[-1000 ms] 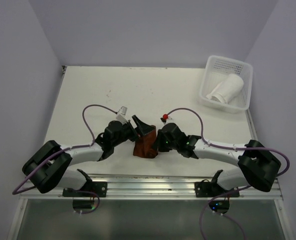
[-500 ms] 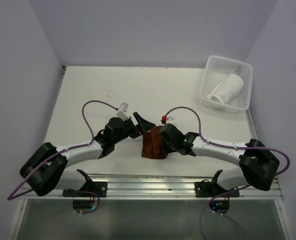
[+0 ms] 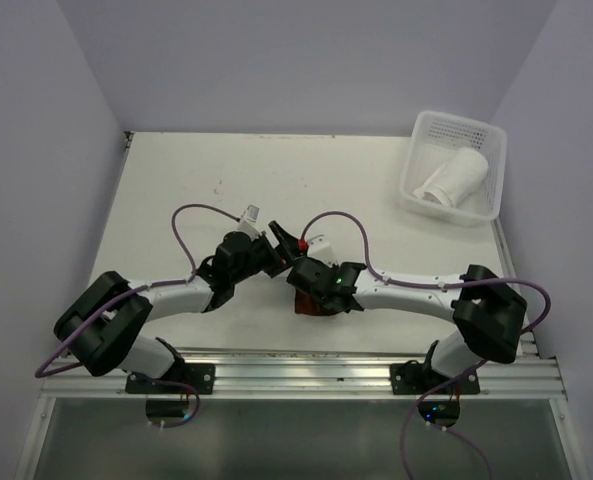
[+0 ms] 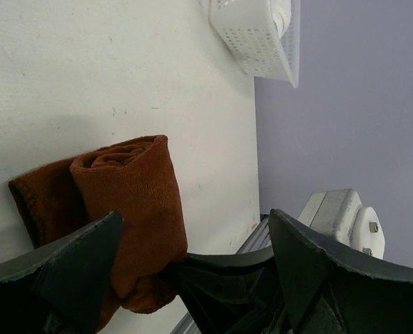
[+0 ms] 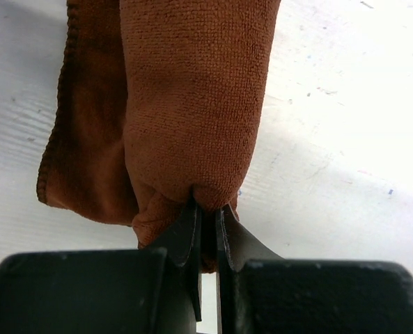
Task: Roll the towels
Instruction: Roll the towel
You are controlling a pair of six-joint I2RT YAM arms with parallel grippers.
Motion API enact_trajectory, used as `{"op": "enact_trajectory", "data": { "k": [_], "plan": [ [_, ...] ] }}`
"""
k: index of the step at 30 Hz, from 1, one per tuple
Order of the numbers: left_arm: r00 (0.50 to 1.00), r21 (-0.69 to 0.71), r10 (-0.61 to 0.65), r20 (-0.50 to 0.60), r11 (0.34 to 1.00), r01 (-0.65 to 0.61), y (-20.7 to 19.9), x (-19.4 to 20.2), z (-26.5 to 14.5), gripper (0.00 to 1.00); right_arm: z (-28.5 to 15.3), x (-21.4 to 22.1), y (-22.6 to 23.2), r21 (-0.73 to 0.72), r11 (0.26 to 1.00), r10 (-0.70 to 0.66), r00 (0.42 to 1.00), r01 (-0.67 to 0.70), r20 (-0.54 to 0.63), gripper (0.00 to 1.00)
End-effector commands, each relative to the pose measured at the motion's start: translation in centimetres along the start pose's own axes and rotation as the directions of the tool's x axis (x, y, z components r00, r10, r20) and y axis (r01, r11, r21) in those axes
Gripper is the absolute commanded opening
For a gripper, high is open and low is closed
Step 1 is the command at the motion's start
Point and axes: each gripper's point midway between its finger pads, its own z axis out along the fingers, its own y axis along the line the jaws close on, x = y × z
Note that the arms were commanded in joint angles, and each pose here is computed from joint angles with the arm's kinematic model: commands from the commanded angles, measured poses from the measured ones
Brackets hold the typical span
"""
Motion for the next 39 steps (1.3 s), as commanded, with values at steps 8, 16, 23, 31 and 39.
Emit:
{"op": "enact_trajectory", "data": {
  "k": [8, 16, 23, 31, 39],
  "plan": [
    [0.994, 0.099, -0.1, 0.046, 0.991, 0.095, -0.3, -1.7, -1.8, 0.9, -0.9, -0.9, -3.2, 0.21, 0.964, -0.16, 0.987, 0.163, -0.032, 0.0],
    [0.995, 0.05, -0.087, 0.052, 0.995, 0.084, 2.3, -1.4, -3.5, 0.9, -0.3, -0.9, -2.5, 0.221, 0.953, -0.195, 0.978, 0.206, -0.07, 0.0],
    [0.995, -0.081, -0.035, 0.094, 0.996, 0.043, 6.9, -1.9, -6.0, 0.91, -0.8, -1.9, -2.9, 0.282, 0.931, -0.226, 0.972, 0.233, -0.059, 0.01],
    [0.996, -0.073, -0.002, 0.094, 0.997, 0.009, 6.0, -3.5, -4.6, 0.92, -0.1, -1.6, -1.4, 0.312, 0.901, -0.292, 0.953, 0.303, -0.082, 0.01],
    [0.998, -0.059, -0.028, 0.053, 0.998, 0.032, 6.1, -3.5, -2.7, 0.91, -0.6, -1.8, -1.2, 0.366, 0.861, -0.346, 0.934, 0.352, -0.084, 0.05]
  ]
}}
